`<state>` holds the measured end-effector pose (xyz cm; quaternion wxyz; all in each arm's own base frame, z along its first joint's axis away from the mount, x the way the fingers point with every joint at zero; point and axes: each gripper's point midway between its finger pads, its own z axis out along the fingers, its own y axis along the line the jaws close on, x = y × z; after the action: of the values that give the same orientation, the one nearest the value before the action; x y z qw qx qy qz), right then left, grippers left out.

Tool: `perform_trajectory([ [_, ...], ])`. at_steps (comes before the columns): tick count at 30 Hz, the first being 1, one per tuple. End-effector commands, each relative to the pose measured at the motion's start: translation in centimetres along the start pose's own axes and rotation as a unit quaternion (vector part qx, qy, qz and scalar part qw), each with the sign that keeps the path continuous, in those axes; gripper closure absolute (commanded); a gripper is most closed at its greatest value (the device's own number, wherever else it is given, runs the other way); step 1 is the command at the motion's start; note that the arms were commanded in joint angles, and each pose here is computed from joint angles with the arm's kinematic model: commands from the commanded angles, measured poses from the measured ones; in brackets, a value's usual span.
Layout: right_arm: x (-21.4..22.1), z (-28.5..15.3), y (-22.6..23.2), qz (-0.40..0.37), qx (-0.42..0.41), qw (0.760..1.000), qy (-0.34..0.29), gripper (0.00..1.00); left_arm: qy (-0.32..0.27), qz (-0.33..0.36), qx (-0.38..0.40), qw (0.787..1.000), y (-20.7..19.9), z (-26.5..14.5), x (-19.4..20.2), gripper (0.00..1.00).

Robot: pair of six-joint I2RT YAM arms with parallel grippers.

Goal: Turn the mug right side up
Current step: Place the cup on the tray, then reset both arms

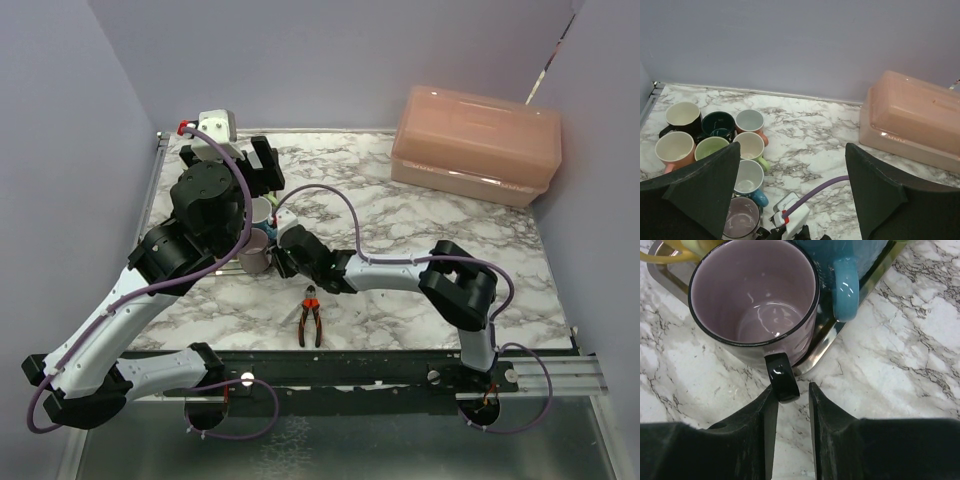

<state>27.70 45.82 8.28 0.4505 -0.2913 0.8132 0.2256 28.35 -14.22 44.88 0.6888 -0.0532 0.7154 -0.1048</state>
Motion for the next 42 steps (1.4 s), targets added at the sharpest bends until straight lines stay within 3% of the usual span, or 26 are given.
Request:
perform_trajectory([
  [1,-0.7,1.4,-0.5,-0.004,0.015,1.0,-0.011,0.69,0.0,0.012,-0.002,1.0,0.4,-0.2,0.0,0.14],
  [7,-0.5,2.0,-2.5,-0.009,0.064,0.998,-0.016,0.76,-0.001,0.011,-0.002,1.0,0.5,-0.3,-0.1,0.14],
  [20,-2.4,2.7,-2.6,-0.115,0.047,0.989,-0.086,0.89,0.001,0.013,-0.001,1.0,0.2,-0.1,0.0,0.14],
  [26,-3.0,2.9,-2.5,-0.159,0.042,0.98,-0.109,0.9,0.002,0.012,-0.001,1.0,0.0,0.1,0.1,0.14],
  [29,-3.2,3.0,-2.5,-0.166,0.043,0.979,-0.113,0.84,0.003,0.012,0.001,1.0,-0.1,0.2,0.0,0.14],
  [35,-3.2,2.0,-1.9,-0.141,0.023,0.984,-0.105,0.56,0.002,0.012,-0.001,1.0,0.0,0.1,0.0,0.14],
  [42,-3.1,-0.6,-1.8,-0.106,0.009,0.99,-0.093,0.38,0.002,0.013,-0.003,1.0,0.5,-0.3,0.0,0.1],
])
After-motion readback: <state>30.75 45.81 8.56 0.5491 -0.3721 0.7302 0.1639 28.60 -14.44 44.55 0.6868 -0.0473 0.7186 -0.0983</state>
